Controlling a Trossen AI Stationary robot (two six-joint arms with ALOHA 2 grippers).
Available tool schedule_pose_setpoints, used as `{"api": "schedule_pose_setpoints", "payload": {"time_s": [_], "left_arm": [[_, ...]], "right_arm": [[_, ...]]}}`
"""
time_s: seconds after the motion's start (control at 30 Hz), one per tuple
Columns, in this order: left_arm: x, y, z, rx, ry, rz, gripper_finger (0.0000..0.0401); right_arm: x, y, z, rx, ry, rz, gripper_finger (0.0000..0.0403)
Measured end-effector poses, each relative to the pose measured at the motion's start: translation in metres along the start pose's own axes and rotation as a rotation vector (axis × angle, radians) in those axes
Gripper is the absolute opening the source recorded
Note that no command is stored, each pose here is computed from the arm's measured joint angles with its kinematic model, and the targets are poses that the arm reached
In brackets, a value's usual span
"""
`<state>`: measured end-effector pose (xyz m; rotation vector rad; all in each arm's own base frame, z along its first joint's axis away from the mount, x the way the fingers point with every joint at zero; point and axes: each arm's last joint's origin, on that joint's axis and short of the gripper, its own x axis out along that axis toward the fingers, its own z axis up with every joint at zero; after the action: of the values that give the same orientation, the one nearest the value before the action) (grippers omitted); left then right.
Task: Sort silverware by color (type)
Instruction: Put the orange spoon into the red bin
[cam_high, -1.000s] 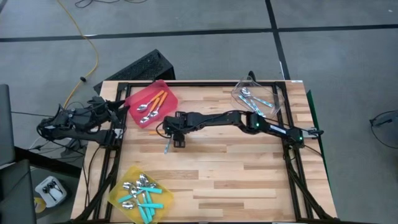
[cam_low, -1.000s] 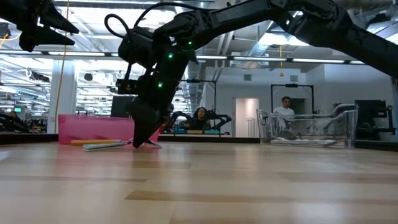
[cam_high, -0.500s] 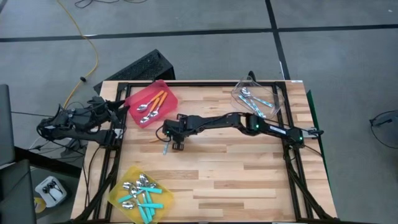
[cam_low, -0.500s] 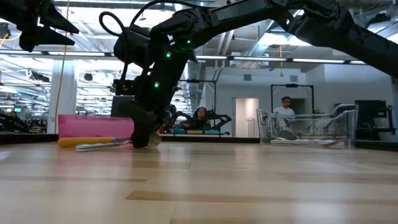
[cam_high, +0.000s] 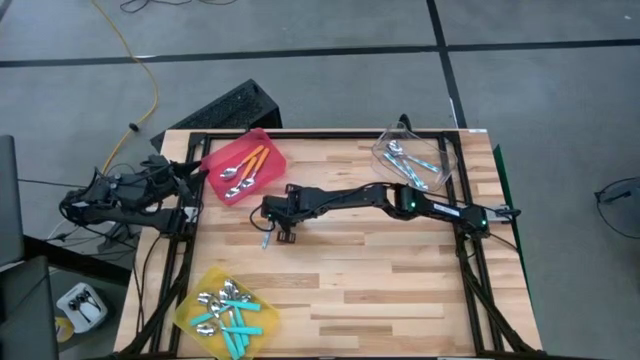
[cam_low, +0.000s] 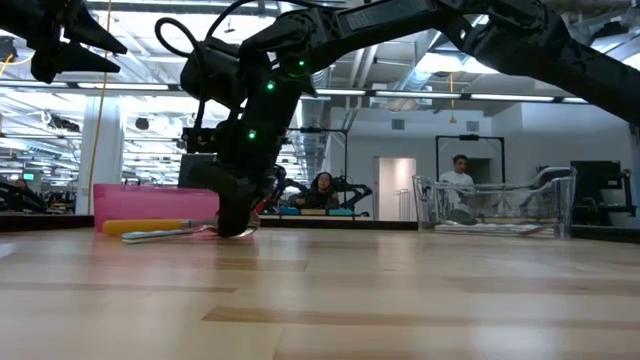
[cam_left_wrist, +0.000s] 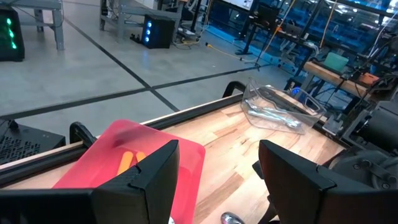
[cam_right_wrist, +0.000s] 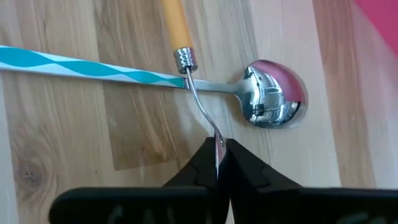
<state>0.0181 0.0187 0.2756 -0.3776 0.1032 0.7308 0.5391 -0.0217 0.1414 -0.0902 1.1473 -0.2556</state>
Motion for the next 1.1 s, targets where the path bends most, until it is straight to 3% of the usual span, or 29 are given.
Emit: {"api": "schedule_pose_setpoints", "payload": {"time_s": [0.33,0.57,0.73,0.93,1.1], "left_arm": [[0.0,0.0,0.0,0.0,0.0,0.0,0.0205],[0.0,0.0,0.0,0.0,0.0,0.0,0.0205],[0.0,0.0,0.0,0.0,0.0,0.001,0.0205],[0.0,0.0,0.0,0.0,0.0,0.0,0.0205],[0.0,0.0,0.0,0.0,0.0,0.0,0.0205]], "right_arm": [[-0.001,0.002,0.001,-0.006,-0.003,0.027,0.004],[-0.02,-0.002,0.007,-0.002,-0.036,0.04,0.004],[-0.049,-0.014,0.019,0.02,-0.131,0.038,0.004],[-0.062,-0.025,0.032,0.055,-0.254,0.04,0.004],[-0.065,-0.05,0.038,0.098,-0.315,0.076,0.004]]}}
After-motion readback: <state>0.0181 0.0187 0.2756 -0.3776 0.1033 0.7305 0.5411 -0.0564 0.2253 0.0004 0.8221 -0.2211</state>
